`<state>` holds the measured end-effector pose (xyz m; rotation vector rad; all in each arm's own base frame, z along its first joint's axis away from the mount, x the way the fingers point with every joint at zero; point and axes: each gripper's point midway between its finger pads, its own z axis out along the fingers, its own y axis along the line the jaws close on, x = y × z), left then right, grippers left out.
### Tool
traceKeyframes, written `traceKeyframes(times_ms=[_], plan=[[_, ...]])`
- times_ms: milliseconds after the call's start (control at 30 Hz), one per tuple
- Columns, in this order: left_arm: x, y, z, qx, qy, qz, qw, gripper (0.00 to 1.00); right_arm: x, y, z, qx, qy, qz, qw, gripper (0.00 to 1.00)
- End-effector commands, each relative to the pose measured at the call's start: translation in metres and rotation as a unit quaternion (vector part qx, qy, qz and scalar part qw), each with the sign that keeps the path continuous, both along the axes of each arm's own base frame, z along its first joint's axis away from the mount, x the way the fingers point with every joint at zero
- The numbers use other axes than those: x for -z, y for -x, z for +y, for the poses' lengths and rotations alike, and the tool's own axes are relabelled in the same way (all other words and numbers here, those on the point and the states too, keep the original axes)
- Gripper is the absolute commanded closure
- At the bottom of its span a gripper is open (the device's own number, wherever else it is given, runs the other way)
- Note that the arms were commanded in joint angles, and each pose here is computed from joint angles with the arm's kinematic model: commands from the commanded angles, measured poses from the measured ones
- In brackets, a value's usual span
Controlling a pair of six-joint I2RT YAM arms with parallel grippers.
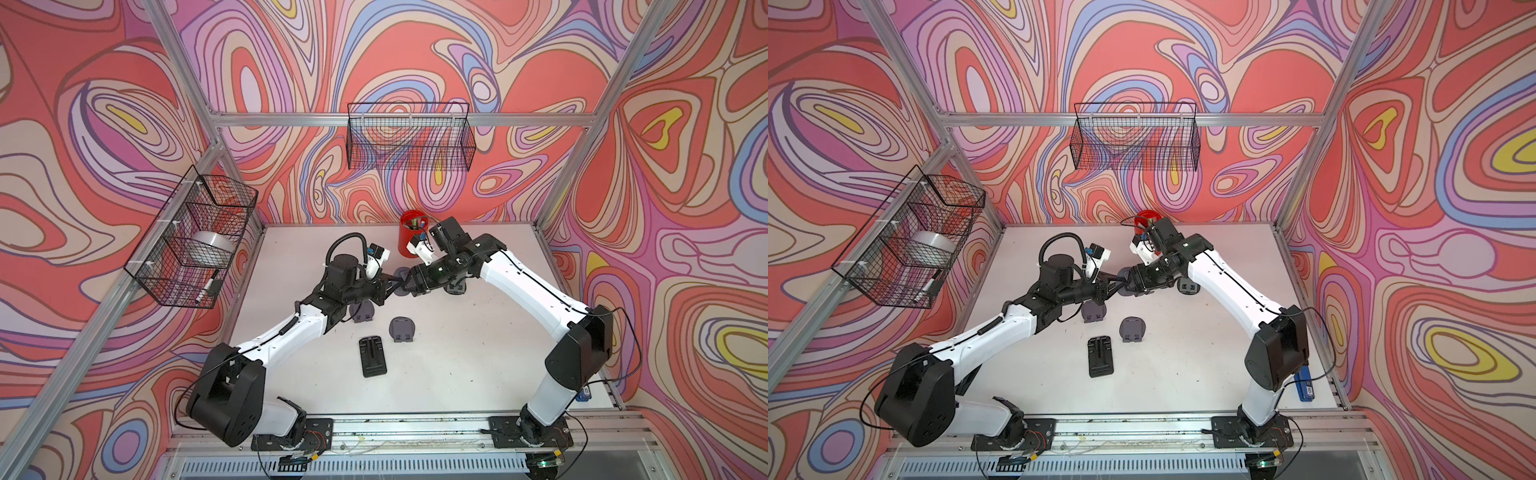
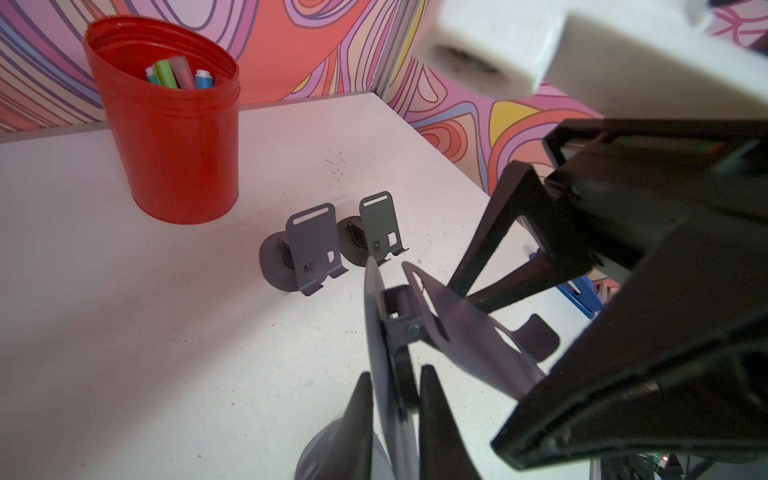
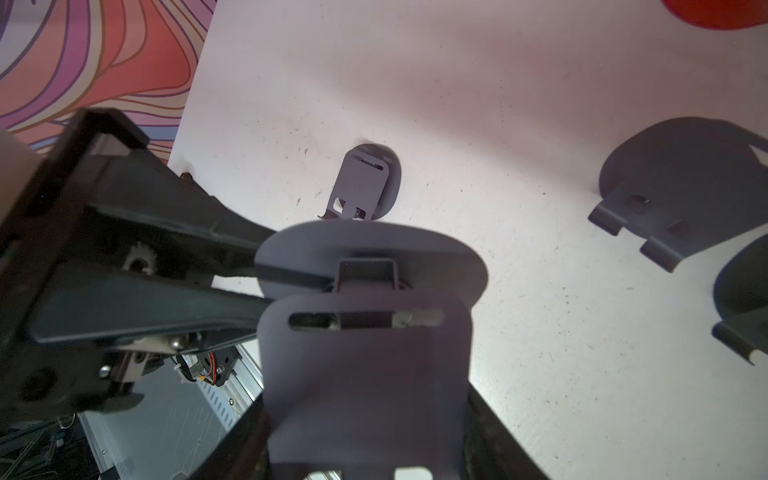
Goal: Open the phone stand
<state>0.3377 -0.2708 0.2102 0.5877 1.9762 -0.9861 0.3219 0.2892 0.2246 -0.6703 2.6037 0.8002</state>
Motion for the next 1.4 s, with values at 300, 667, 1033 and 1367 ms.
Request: traceKeyframes(times_ms=[300,667,1033,1367], plan=[[0.034,-0.005,-0.005,-0.027,0.03,0.106,0.994,0.67,-0.039,0.012,0.007,-0.03,-0.043,-0.036,0.998,0.88],[0.019,-0.017,-0.006,-0.048,0.049,0.098,0.993,0.71,-0.03,0.012,0.007,-0.028,-0.028,-0.034,0.999,0.89],[-0.002,-0.007,-0.008,-0.032,0.082,0.085,0.992,0.63,-0.026,0.006,0.007,-0.019,-0.023,-0.039,0.999,0.9],[-0.01,-0.009,-0.009,-0.036,0.104,0.079,0.991,0.61,-0.021,0.005,0.01,-0.02,-0.023,-0.032,0.999,0.9]])
